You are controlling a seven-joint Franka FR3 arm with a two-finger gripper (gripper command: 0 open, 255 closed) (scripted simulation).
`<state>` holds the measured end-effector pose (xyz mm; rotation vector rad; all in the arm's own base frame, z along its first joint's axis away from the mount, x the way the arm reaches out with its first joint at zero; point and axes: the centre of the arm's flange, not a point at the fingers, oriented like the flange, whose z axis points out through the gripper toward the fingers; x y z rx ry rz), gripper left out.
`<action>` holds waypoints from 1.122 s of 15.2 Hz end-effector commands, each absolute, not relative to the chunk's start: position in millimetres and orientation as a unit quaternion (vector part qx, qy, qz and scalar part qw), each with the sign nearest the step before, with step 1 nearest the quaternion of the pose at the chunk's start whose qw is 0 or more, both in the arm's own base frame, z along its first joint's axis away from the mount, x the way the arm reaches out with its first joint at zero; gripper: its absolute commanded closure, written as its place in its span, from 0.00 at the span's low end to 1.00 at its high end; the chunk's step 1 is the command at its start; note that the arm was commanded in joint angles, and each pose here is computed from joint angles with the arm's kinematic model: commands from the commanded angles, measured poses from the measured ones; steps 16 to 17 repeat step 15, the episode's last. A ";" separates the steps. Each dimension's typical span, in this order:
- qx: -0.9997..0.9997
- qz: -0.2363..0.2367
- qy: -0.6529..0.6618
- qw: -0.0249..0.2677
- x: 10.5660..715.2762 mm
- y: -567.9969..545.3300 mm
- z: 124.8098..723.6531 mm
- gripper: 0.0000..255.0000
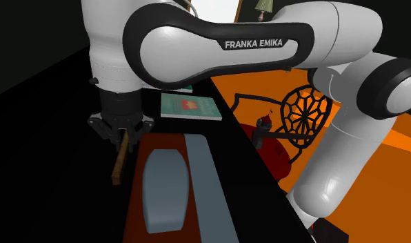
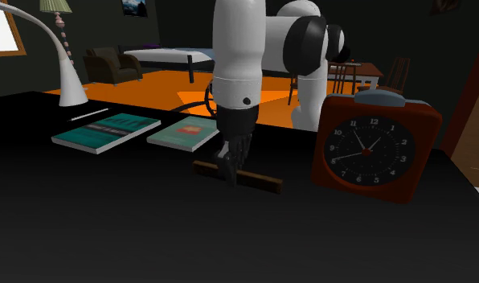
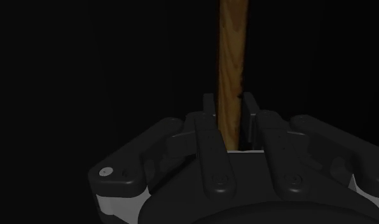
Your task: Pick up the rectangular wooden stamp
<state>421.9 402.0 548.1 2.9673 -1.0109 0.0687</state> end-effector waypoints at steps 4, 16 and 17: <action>0.946 0.021 -0.322 0.002 422.0 402.9 572.6 1.00; 0.946 0.021 -0.322 0.002 422.0 402.9 620.9 1.00; 0.946 0.021 -0.322 0.002 422.0 402.9 620.9 1.00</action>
